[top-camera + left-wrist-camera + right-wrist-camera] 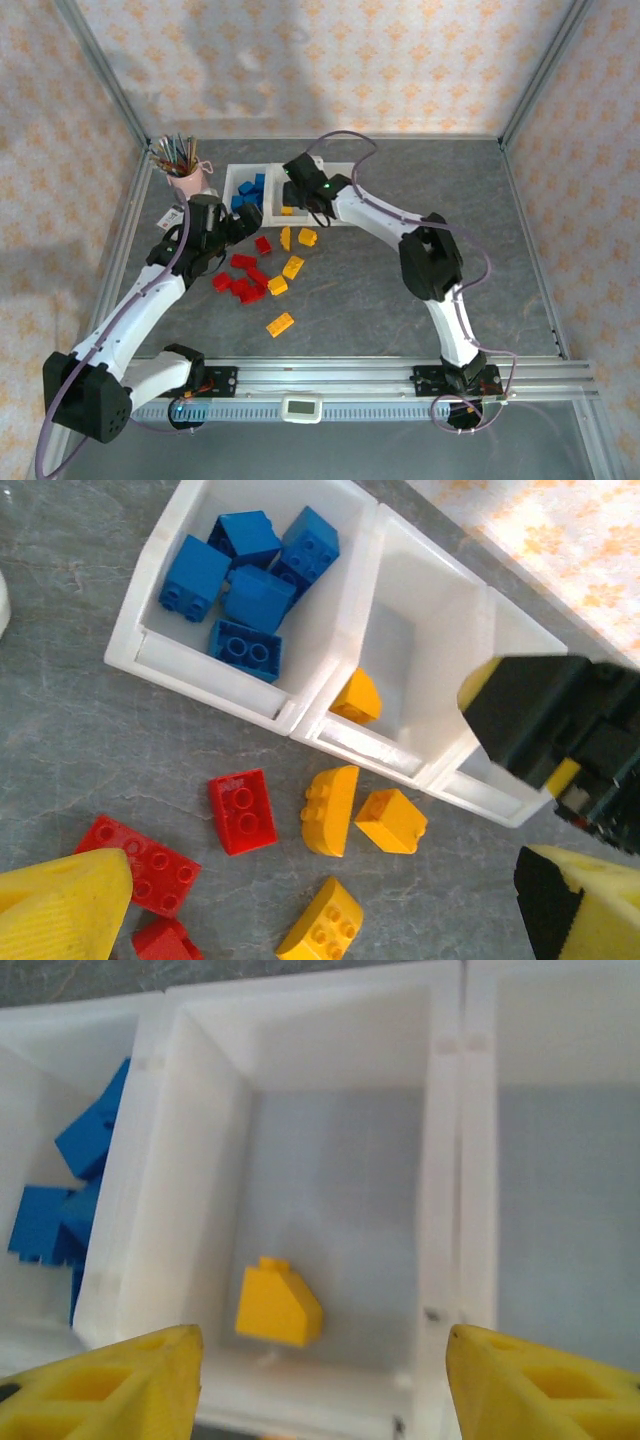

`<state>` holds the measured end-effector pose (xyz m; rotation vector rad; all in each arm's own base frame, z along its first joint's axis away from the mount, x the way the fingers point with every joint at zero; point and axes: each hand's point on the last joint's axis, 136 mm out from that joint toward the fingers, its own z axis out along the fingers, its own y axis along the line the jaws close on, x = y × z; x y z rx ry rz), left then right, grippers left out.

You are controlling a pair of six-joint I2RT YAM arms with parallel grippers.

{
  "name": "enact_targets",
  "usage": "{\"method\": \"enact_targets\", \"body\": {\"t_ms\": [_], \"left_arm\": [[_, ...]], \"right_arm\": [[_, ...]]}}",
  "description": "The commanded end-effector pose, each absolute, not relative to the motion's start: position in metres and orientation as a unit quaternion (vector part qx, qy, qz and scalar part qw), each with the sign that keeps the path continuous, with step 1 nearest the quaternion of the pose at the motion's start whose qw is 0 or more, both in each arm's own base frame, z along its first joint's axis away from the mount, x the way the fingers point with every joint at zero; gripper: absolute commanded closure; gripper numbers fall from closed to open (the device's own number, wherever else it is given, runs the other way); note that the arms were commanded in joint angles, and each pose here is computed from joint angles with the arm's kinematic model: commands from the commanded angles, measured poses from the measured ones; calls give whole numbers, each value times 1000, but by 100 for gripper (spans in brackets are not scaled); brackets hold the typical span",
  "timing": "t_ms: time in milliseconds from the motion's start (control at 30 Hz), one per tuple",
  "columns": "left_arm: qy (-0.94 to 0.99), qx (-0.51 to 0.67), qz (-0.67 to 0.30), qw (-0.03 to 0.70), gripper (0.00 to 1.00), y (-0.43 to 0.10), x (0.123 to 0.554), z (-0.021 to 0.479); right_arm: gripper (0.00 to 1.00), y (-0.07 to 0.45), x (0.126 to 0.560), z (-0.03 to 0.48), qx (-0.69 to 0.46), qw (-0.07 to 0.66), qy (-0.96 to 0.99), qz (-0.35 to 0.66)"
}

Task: Sort the legos into containers by color

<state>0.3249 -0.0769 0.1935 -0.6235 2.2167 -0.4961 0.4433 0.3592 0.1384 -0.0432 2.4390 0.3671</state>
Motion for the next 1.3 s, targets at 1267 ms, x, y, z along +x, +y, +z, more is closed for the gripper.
{"method": "enact_targets", "body": {"t_ms": [1267], "left_arm": [[873,-233,-219,368,1,-101,293,163]], "right_arm": [[39,359,392,43,-17,265,958,109]]}}
